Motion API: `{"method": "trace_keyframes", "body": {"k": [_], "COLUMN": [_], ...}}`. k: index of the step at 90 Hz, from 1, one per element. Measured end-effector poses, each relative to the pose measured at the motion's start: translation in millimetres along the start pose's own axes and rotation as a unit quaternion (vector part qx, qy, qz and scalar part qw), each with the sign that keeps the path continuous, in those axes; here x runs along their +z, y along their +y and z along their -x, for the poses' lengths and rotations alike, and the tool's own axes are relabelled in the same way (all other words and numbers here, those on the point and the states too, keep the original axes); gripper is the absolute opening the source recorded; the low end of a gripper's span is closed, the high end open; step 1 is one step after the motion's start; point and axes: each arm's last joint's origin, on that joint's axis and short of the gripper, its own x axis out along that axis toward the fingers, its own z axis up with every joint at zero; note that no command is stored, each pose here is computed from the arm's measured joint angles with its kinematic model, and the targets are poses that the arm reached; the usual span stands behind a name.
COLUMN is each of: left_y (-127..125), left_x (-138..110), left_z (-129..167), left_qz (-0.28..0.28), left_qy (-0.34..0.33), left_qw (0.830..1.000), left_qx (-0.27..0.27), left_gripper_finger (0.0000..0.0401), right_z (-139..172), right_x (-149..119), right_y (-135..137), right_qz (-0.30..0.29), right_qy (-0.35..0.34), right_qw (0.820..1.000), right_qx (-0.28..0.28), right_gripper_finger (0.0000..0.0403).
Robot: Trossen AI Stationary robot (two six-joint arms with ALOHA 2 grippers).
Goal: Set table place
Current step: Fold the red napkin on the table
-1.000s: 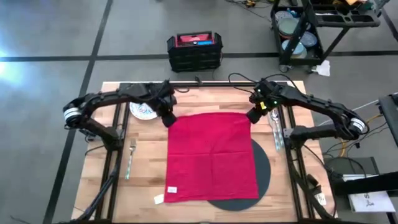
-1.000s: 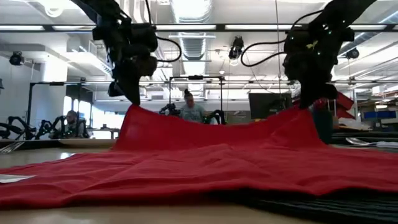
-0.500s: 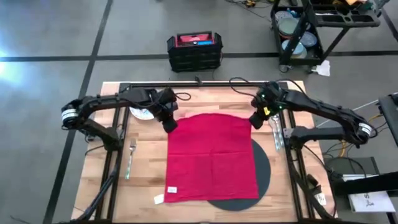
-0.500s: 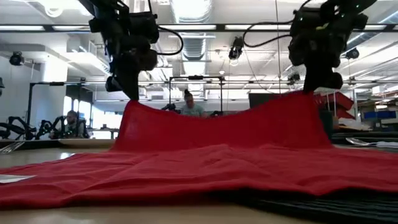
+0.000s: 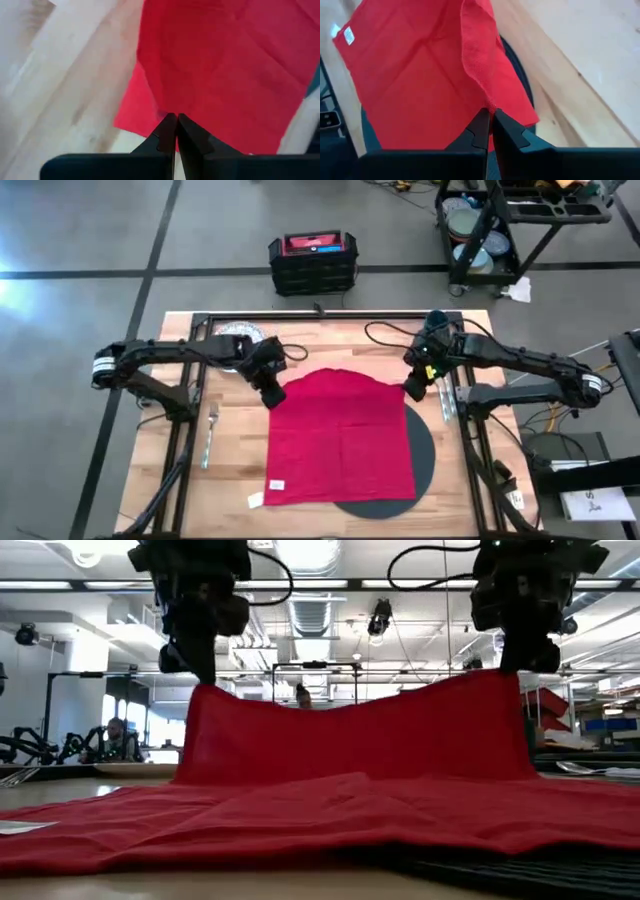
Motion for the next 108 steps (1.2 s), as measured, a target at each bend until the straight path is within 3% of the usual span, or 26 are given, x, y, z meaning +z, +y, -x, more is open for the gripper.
{"method": "trace_keyframes", "body": {"k": [45, 108], "left_y": [-26.0, -76.7], "left_x": [-19.5, -46.3], "left_z": [15.9, 39.6], "left_qz": [0.020, 0.004], "left_qy": [-0.030, -0.020], "left_qw": [0.999, 0.997], "left_qx": [-0.009, -0.068], "left_gripper_finger": [0.0000, 0.0000], "right_z": [26.7, 26.5], "right_x": [-24.6, -47.7], "right_y": [20.9, 46.5], "right_qz": [0.017, 0.044], "right_qy": [-0.039, 0.015], "right_qw": [0.998, 0.993], "right_qx": [0.056, 0.110], "right_gripper_finger": [0.0000, 0.0000]}}
